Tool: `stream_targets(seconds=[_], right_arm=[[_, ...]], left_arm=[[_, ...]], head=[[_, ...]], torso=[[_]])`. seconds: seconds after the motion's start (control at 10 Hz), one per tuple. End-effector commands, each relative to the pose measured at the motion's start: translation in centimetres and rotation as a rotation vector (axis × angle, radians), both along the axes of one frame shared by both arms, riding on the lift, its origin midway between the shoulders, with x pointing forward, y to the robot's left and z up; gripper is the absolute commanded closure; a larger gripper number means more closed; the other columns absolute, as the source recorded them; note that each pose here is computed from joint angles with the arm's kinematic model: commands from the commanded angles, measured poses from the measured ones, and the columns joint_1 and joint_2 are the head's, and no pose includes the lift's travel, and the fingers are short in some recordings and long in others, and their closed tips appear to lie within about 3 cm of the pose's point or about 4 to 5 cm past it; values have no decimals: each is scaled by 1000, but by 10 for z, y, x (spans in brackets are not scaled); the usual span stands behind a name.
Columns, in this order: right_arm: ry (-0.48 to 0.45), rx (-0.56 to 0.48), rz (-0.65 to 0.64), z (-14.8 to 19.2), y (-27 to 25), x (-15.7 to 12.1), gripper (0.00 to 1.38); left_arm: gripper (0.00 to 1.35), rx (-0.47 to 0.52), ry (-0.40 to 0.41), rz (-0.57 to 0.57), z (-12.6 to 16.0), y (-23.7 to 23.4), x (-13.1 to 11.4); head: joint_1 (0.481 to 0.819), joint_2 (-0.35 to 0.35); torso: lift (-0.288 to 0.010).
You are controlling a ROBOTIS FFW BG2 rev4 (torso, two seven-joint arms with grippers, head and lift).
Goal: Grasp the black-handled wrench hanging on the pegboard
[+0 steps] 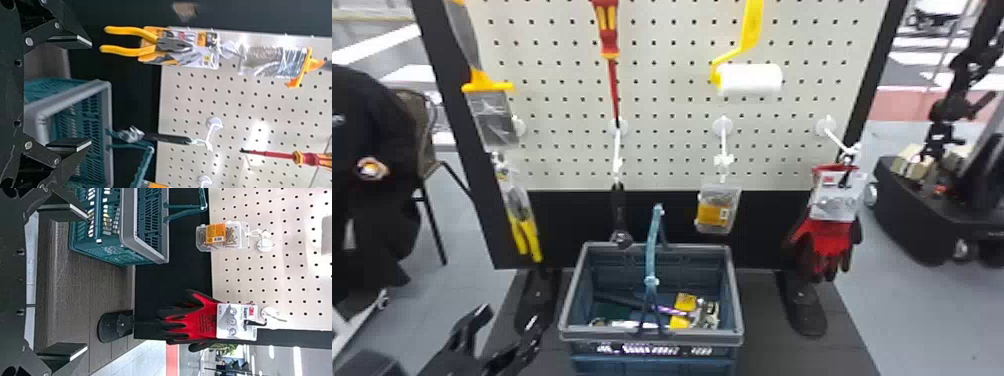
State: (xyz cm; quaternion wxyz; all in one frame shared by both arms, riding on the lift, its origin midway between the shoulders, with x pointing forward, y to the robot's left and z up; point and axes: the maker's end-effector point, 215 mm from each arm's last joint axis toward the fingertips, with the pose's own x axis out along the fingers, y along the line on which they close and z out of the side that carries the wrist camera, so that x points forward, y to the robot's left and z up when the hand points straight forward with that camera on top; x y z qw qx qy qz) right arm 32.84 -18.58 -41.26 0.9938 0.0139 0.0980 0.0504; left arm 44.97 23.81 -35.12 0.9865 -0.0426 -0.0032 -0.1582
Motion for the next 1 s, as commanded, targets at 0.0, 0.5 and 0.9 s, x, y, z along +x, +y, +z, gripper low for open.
stream_targets(seconds=[0.0,0.5,0.9], right_arm=[[-2,-1,0,1,0,1,133],[-3,2,1,0,1,2,133],[-5,2,4,0,2,4,133]], left_arm=[[394,-23,-23,-55,12,-23,25],[392,-61,-26,-245,40,-80,91],[392,-69,-5,-386,52,-117,125]], head=[[549,0],[549,0],[549,0]], torso=[[-100],[-100],[-100]])
